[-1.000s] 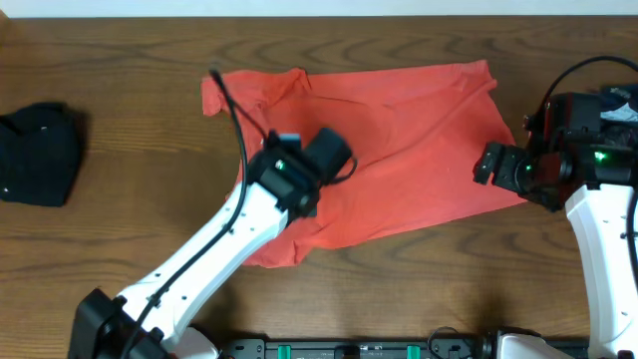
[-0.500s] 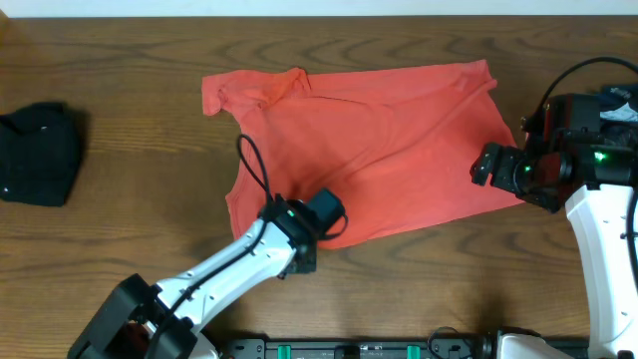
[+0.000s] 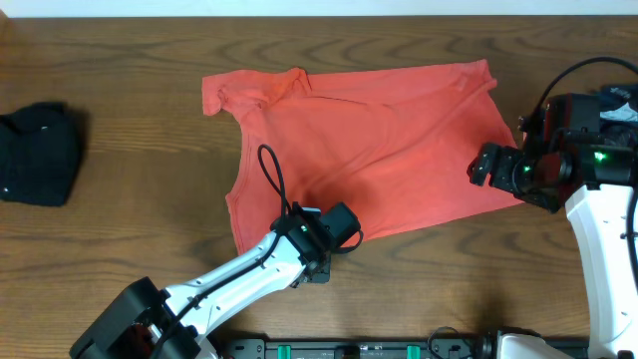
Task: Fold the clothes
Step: 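Grasp the lower left hem with the left gripper and pull it down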
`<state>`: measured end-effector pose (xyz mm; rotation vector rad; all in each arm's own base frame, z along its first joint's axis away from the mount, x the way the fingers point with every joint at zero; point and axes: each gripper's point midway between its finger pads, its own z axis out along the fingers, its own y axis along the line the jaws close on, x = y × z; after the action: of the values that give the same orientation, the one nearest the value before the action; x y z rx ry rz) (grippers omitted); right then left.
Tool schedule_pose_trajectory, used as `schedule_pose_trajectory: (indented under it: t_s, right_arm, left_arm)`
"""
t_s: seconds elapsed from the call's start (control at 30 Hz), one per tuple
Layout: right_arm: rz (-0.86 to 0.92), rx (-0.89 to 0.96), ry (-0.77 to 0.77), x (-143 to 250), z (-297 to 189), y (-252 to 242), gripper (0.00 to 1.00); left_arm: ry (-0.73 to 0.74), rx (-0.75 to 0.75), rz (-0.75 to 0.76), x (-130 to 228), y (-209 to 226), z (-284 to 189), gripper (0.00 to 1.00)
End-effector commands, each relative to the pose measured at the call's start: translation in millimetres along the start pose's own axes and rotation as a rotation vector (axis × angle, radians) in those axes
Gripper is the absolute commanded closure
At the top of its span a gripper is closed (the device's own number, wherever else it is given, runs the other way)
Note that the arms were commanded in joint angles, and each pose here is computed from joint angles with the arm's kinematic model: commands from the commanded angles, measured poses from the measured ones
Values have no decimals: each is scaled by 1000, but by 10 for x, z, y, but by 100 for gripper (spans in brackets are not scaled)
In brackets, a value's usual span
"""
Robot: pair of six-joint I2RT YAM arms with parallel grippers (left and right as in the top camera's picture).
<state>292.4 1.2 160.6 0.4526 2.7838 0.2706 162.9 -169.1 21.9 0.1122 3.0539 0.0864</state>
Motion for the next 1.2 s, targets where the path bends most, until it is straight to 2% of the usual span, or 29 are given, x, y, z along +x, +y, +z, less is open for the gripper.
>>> schedule_pose_trajectory:
  t_s: [0.0,0.23,0.3,0.4,0.43,0.5,0.6,0.83,1.17]
  right_arm:
    - [-34,-30,-6,22,-40,54,1]
    - [-42,-48,-4,25,-41,85,1]
    - [-43,-48,-4,24,-41,85,1]
    - [-50,-49,-7,19,-41,88,1]
    - [-50,-49,-8,16,-41,89,1]
    - [-50,-50,-10,11,-41,91,1]
    - [-51,-54,-13,3,-42,99,1]
    - [-52,-56,-19,-12,-42,102,1]
    - [-53,-56,-21,-18,-42,104,1]
  left_arm:
    - [-46,-47,-13,-62,91,9,48]
    - [-96,-91,-60,-203,222,27,47]
    - [-90,-97,-75,-207,270,47,56]
    - [-72,-110,-81,-155,331,97,78]
    - [-66,-115,-81,-131,350,114,81]
    - [-51,-124,-80,-77,385,150,81]
    - [-43,-128,-79,-55,398,156,94]
    - [-49,-122,-76,-106,388,-105,94]
    - [-260,41,-75,-390,328,-1075,94]
